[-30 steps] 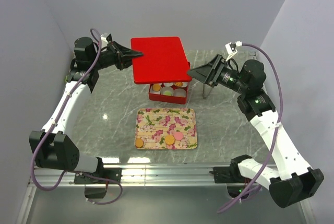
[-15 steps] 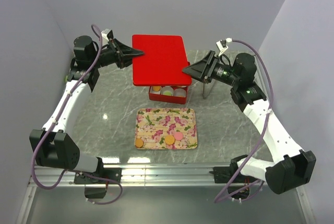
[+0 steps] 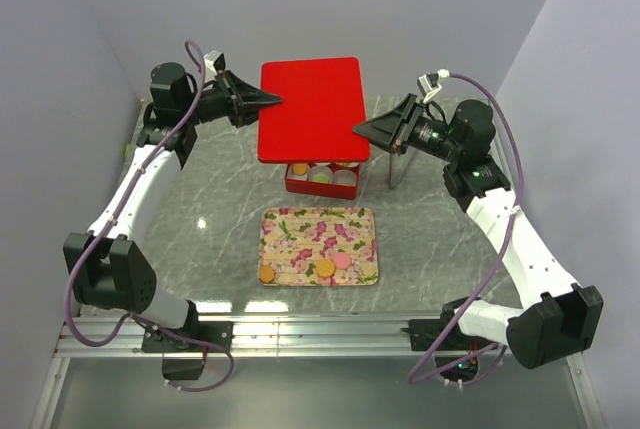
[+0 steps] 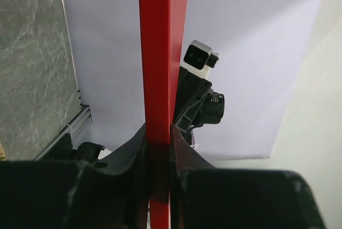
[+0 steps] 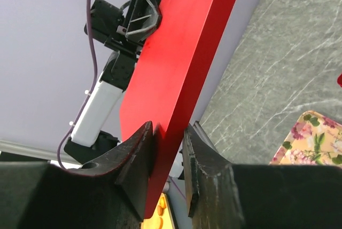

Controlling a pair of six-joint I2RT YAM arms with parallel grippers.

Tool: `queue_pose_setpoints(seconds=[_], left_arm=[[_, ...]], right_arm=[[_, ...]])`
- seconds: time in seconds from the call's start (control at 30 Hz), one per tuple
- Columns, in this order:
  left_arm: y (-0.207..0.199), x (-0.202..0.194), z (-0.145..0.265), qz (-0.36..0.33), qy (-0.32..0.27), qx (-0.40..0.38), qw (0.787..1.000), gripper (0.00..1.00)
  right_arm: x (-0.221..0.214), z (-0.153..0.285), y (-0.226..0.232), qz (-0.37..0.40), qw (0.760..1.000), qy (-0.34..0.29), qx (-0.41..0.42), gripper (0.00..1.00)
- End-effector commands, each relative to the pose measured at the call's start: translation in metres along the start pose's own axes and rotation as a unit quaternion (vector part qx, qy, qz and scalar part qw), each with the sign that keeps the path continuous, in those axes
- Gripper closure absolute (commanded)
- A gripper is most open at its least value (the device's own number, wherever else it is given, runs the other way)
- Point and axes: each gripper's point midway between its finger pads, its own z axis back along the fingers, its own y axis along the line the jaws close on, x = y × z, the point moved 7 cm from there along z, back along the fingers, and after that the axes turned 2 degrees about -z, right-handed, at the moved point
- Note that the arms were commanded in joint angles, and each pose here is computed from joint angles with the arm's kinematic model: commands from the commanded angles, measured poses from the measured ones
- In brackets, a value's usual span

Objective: Pack the cookies

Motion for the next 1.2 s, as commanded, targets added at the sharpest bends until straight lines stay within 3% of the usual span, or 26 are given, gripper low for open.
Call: queue_pose_setpoints(seconds=[0.0,0.03,0.2,0.47,0.9,1.17], left_arm=[[-0.016,-0.009,-0.005,-0.032,0.025,-0.012,0.999,0.86],[-0.015,-0.008,-0.005,-0.031,0.024,-0.009,0.999,0.83],[-0.01,-0.008,-0.006,-0.03,0.02,0.005,0.999,0.63],[-0.005,-0.006,0.003,-0.034,0.0,0.037,0.999,0.46],[0.021,0.004,0.031,-0.024,-0.047,0.086,0.995,0.43],[0.026,0.012,0.043,-0.017,-0.063,0.095,0.993,0.43]], right_arm=[[-0.004,0.002,0.015,0.038,0.998,0.017,0.042,0.95],[-0.004,0.002,0.013,0.038,0.998,0.015,0.038,1.0],[-0.004,0.003,0.013,0.039,0.999,0.009,0.034,1.0],[0.002,0.002,0.017,0.041,0.999,-0.004,0.031,1.0],[0.017,-0.002,0.011,0.019,0.999,-0.046,0.009,1.0],[0.029,-0.005,-0.024,-0.067,0.994,-0.077,-0.026,1.0]])
